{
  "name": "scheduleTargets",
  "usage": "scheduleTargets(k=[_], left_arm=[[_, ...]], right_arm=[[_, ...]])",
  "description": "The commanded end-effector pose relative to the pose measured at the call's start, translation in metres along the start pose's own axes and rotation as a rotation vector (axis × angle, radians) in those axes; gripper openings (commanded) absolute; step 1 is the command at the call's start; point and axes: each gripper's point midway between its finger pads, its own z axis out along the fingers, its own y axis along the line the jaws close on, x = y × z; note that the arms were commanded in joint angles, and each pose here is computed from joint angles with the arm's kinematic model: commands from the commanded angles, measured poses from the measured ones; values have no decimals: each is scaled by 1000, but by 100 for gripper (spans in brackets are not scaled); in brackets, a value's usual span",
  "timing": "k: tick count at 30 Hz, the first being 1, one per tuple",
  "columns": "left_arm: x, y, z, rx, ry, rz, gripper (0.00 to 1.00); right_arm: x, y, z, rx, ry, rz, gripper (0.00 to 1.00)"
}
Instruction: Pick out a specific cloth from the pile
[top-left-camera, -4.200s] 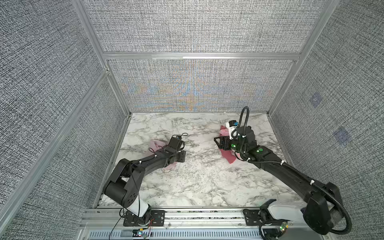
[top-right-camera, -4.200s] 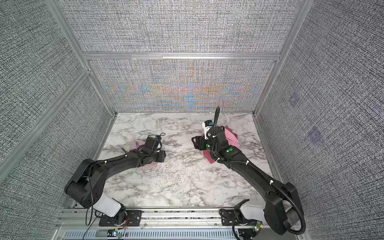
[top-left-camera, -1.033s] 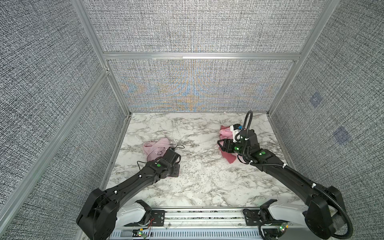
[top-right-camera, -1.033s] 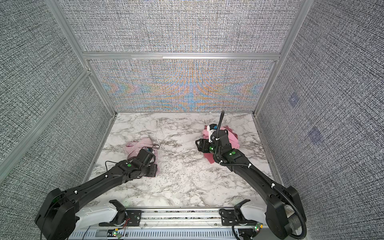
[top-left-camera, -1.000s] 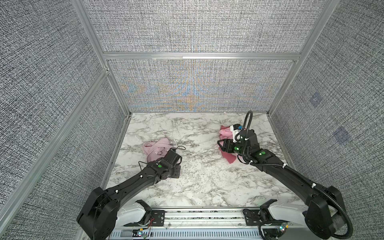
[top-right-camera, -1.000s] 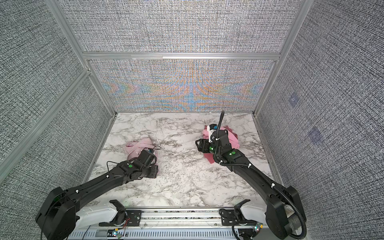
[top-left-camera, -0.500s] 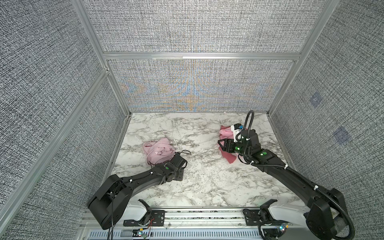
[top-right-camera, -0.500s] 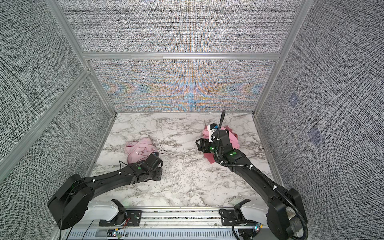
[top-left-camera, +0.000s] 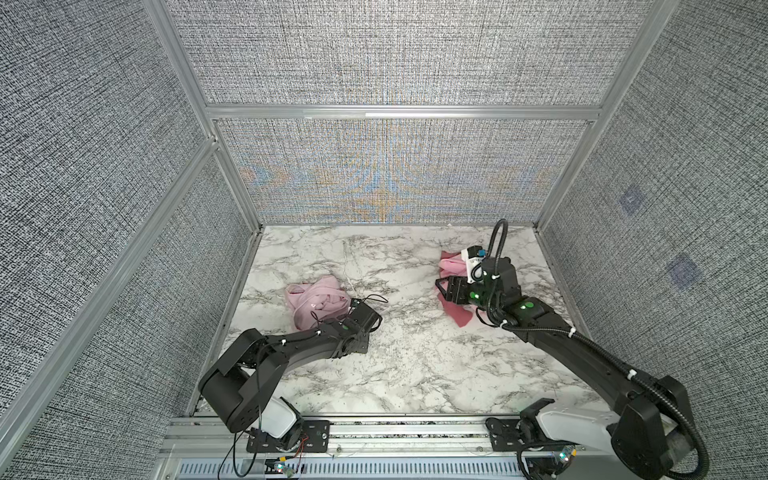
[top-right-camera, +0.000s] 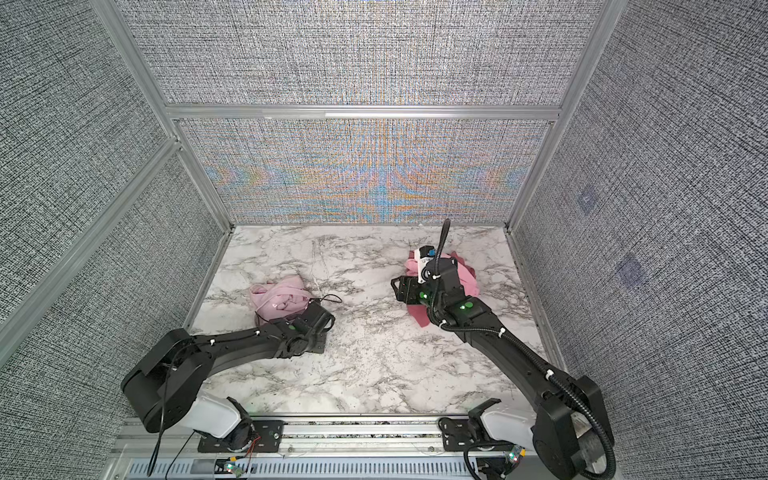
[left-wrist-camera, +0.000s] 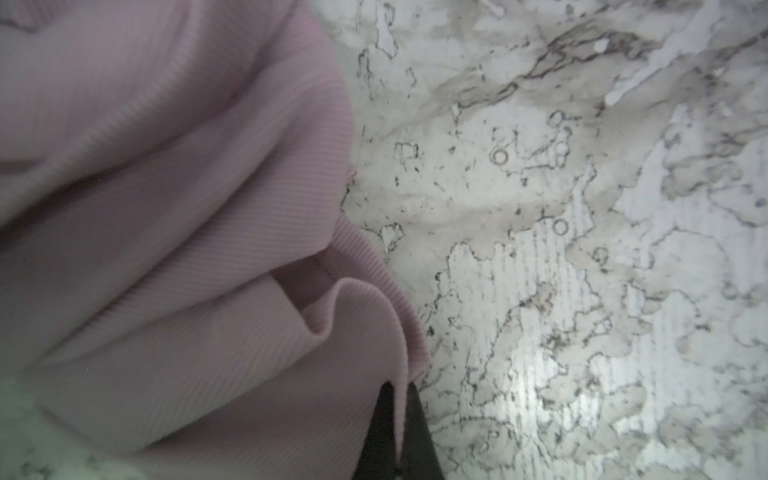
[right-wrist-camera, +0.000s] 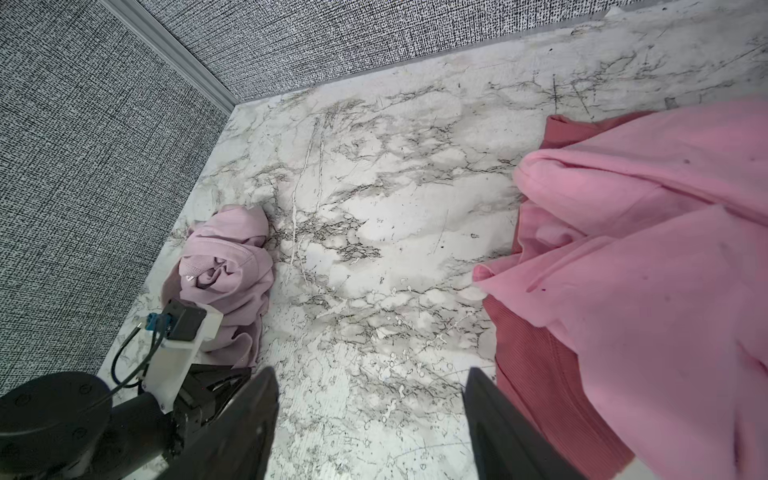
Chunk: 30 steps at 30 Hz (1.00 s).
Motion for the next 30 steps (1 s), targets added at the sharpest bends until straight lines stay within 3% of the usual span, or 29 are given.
scheduleTargets(k=[1,8,13,20,30], left_arm=[[1,-5,-9,21,39,21,0],[-55,-34,-68,119,-79,44,0],[-90,-31,-103,90,-158,44,0],[-139,-1,-136,-2,-321,-6,0],[-189,82,-146,-30,-537,-215,0]], right_arm=[[-6,2,-3,4,-17,-5,72],[-7,2,-4,4,-24,-2,72],[-6,2,-4,2,-22,-1,72],[-8,4,-4,-6,-24,-1,72],[-11,6,1,-11,-14,-2,72]])
